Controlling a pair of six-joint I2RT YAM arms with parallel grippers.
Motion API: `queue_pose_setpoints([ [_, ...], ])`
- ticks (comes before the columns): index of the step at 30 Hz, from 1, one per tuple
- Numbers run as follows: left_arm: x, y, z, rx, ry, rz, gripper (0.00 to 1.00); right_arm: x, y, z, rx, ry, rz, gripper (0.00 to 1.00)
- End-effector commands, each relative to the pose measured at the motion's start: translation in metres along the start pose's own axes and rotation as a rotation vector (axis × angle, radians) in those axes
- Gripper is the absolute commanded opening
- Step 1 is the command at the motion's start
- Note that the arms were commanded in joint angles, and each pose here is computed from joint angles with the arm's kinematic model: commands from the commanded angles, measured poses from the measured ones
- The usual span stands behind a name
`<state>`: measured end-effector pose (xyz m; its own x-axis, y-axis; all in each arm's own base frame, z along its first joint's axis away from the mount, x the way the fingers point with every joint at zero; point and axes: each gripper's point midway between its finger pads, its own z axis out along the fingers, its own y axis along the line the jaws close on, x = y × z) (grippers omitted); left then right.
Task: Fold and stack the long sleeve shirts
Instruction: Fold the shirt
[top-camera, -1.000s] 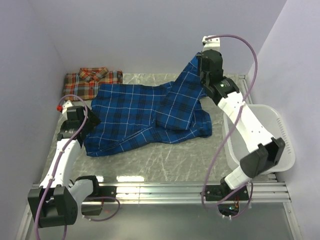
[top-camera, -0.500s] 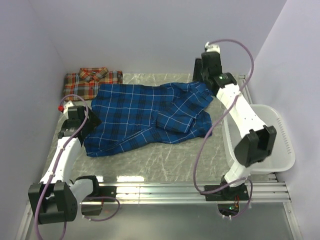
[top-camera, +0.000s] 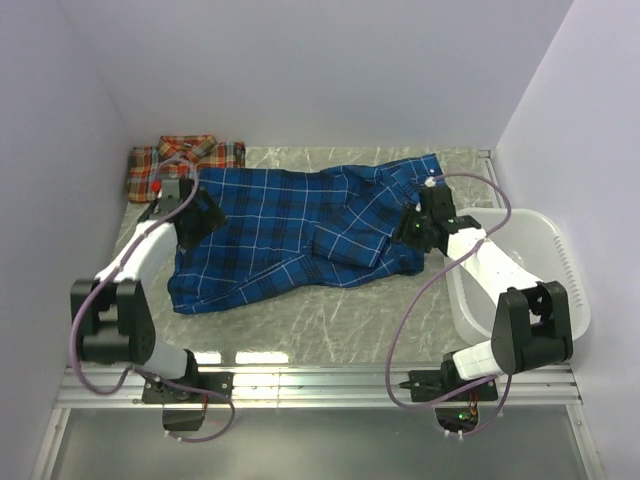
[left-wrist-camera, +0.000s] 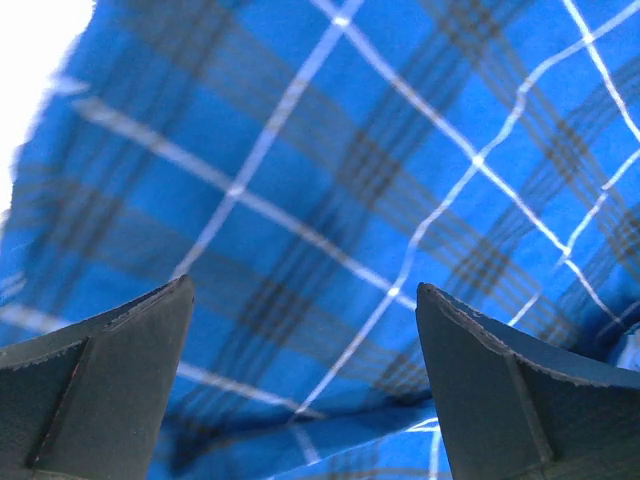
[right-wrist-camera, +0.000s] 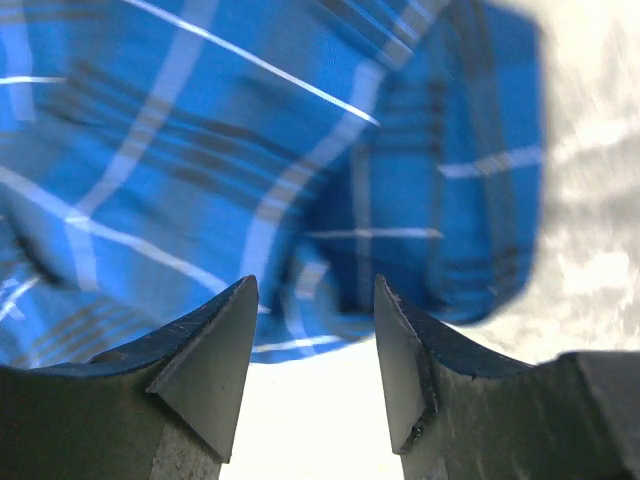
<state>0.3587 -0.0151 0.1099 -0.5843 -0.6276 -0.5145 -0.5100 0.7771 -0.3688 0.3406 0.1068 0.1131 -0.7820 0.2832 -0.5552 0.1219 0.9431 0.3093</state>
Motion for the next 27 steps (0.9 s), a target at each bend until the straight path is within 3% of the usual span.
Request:
queue_pose_setpoints([
  [1,-0.015,-0.043,0.010,0.079,-0.002,0.007,0.99,-0.023,0.007,-0.002,-0.100,-0.089,0.091,0.56],
  [6,-0.014,-0.052,0.045,0.039,0.055,-0.005,0.98,-0.014,0.011,0.015,-0.123,-0.020,0.067,0.55],
  [15,-0.017,-0.040,0.048,-0.017,0.038,0.016,0.99,0.011,0.014,0.036,-0.169,0.100,-0.012,0.55],
  [27,-0.011,-0.043,0.089,-0.048,0.088,0.065,0.99,0.019,0.043,0.044,-0.241,0.141,-0.223,0.59],
])
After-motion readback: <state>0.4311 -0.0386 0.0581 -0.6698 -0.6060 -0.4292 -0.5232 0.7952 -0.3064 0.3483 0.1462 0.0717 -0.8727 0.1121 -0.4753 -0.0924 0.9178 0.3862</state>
